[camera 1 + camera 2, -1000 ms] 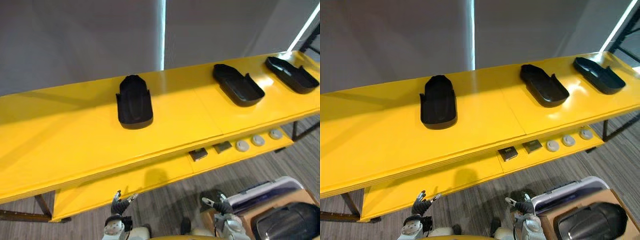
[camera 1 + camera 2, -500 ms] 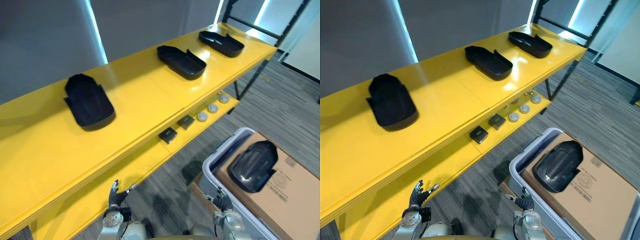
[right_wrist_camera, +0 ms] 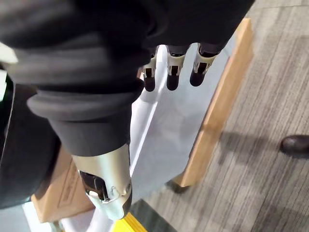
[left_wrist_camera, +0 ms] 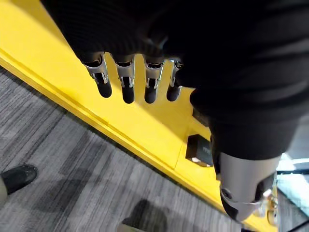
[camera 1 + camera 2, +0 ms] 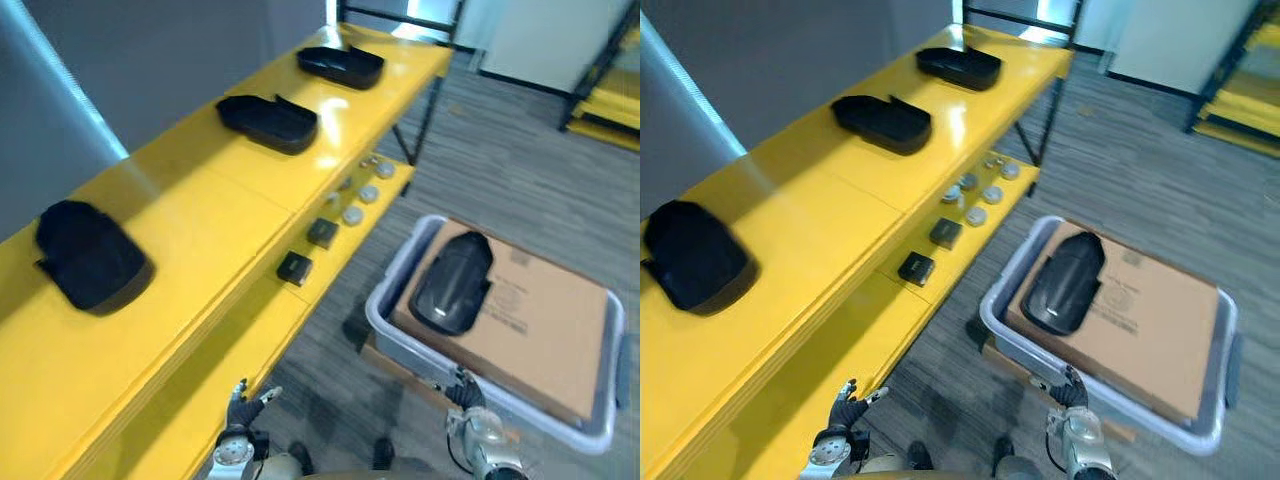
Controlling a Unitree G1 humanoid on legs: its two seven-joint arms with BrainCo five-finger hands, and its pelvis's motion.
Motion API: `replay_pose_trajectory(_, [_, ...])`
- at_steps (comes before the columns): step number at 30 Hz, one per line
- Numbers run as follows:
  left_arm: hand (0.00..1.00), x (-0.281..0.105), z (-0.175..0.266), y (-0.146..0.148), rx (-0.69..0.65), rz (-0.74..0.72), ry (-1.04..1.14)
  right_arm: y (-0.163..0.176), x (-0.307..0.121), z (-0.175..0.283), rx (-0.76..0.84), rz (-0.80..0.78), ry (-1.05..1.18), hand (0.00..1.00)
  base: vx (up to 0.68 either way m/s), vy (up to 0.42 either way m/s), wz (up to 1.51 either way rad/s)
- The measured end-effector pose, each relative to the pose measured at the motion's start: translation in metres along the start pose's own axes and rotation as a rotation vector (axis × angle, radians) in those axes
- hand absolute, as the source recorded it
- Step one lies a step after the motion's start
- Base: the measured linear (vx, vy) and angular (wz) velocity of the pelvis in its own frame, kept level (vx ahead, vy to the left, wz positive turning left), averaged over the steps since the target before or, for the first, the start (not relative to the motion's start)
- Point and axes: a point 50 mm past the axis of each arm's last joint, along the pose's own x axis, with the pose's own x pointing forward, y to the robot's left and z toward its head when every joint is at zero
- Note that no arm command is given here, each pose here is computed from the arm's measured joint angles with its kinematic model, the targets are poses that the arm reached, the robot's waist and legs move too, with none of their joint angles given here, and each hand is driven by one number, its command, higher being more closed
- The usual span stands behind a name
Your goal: Walk over and take plastic housings, then place them on the shelf
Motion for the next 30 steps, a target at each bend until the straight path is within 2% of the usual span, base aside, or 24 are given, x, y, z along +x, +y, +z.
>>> replay_pose_trajectory(8, [0.0,0.0,0.002,-0.008,-0.035,-0.014,0.006,-0.009,-0.005,-0.013,0.11,-0.065,0.042,0.0,0.0,-0.103,-0.59])
replay_pose_trajectory(13, [0.0,-0.002,-0.002,-0.01,-0.063,-0.017,0.024,-0.01,-0.003,-0.009,0.135,-0.08,0.031,0.0,0.08,0.122,-0.77])
replay_pose_trajectory(17, [0.0,0.001,0.001,-0.006,-0.1,0.004,0.024,0.003,-0.007,-0.013,0.166,-0.057,0.04,0.0,0.15,0.199,-0.47])
replay_pose_trajectory(22, [0.0,0.004,0.005,-0.003,-0.091,0.01,0.013,0.002,-0.009,-0.017,0.17,-0.059,0.05,0.0,0.14,0.107,-0.08])
replay_pose_trajectory(30, [0.0,0.003,-0.009,0.01,-0.1,0.055,0.067,-0.024,-0.009,-0.021,0.268,-0.169,0.06,0.0,0.13,0.03,-0.04])
